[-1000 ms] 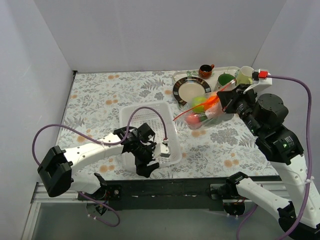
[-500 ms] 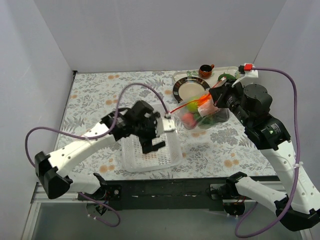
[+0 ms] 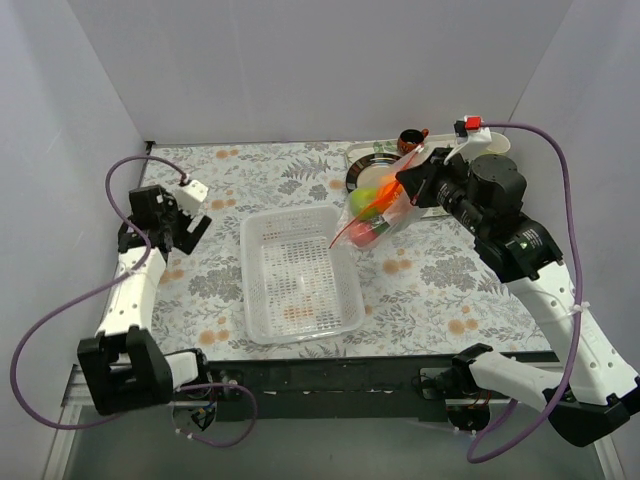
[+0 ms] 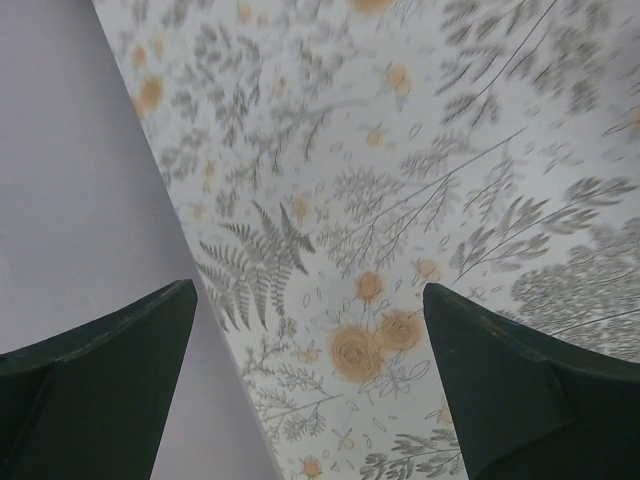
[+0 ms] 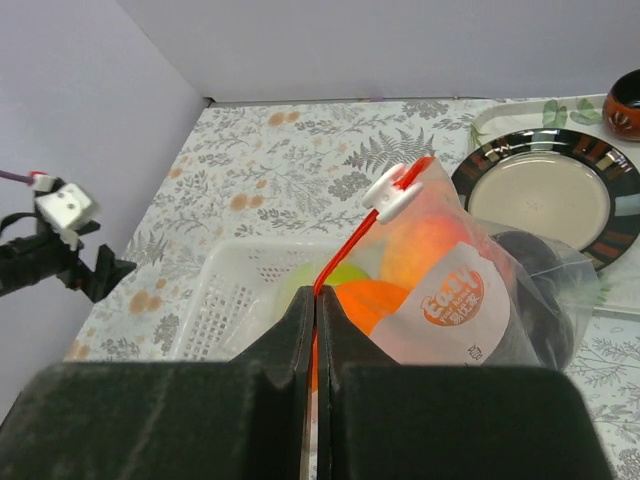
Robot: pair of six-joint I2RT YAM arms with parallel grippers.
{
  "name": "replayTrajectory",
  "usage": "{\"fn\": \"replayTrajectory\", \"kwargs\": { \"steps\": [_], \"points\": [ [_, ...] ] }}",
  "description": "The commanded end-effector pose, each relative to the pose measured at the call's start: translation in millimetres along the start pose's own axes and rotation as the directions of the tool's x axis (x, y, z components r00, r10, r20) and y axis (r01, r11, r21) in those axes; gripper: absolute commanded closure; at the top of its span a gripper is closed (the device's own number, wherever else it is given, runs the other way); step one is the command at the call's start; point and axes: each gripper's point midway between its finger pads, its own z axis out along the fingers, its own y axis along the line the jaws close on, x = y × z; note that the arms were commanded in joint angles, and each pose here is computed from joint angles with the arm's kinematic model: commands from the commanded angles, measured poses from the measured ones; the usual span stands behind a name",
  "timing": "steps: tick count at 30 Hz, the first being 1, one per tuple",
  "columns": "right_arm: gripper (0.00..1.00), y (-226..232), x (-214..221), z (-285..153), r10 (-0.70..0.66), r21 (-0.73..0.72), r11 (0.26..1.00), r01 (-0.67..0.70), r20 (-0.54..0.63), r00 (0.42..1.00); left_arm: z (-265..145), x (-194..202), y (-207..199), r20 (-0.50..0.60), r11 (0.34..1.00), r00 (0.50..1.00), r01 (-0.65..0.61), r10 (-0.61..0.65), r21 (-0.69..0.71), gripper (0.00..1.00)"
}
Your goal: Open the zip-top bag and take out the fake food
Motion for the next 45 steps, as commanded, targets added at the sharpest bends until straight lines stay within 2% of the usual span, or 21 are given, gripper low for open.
{"fn": "replayTrajectory", "kwargs": {
  "steps": [1,4,7,8,11,13,19,22,26,32,37,40,45],
  "points": [
    [0.99,32.5,-49.7,-12.4,0.023,-0.133,0.991,-0.002,0.159,0.987,22.2,44.6,-1.7,-0.055,0.998,0.997,-0.053,0.055,0.040,0.02],
    [0.99,36.9,-51.2,-14.4,0.022,-0.154,0.988,0.002,0.157,0.987,21.8,40.4,-40.0,0.009,0.982,0.996,-0.091,0.091,0.167,0.02],
    [0.99,37.5,-51.1,-16.2,0.025,-0.157,0.988,-0.001,0.156,0.988,8.5,26.5,-94.2,0.093,0.923,0.978,-0.208,0.188,0.324,0.02],
    [0.99,41.3,-47.8,-17.1,0.025,-0.180,0.984,0.001,0.141,0.990,3.6,15.0,-120.6,0.174,0.879,0.958,-0.280,0.229,0.385,0.02],
    [0.99,40.6,-43.4,-17.7,0.031,-0.182,0.983,-0.007,0.131,0.991,-16.7,-3.4,-145.0,0.361,0.825,0.899,-0.390,0.247,0.408,0.02],
    [0.99,40.6,-42.7,-19.2,0.032,-0.183,0.983,-0.008,0.129,0.991,-21.5,-7.6,-150.3,0.408,0.813,0.877,-0.421,0.253,0.402,0.02],
    [0.99,43.2,-50.4,-26.3,0.031,-0.187,0.982,-0.003,0.147,0.989,-10.9,21.1,-167.7,0.342,0.755,0.896,-0.427,0.282,0.498,0.02],
    [0.99,44.4,-51.4,-27.8,0.036,-0.194,0.981,-0.006,0.151,0.988,-9.5,21.1,-177.2,0.393,0.724,0.872,-0.469,0.291,0.505,0.02],
    [0.99,44.9,-47.5,-26.2,0.048,-0.202,0.979,-0.019,0.141,0.989,-6.8,11.4,-190.3,0.443,0.689,0.843,-0.517,0.307,0.507,0.02],
    [0.99,42.1,-33.0,-23.8,0.064,-0.210,0.977,-0.039,0.114,0.991,-16.9,-15.0,-211.9,0.505,0.642,0.826,-0.531,0.249,0.553,0.02],
    [0.99,41.6,-28.4,-27.6,0.066,-0.216,0.976,-0.041,0.108,0.992,-14.7,-27.6,-209.7,0.501,0.654,0.842,-0.495,0.199,0.572,0.02],
    [0.99,35.9,-15.2,-28.0,0.078,-0.206,0.977,-0.059,0.086,0.993,-13.7,-26.7,-212.3,0.510,0.642,0.835,-0.508,0.206,0.574,0.02],
    [0.99,19.4,38.0,-26.1,0.115,-0.181,0.976,-0.119,-0.030,0.993,-14.0,-36.1,-215.9,0.530,0.629,0.829,-0.510,0.178,0.587,0.02]
  ]
}}
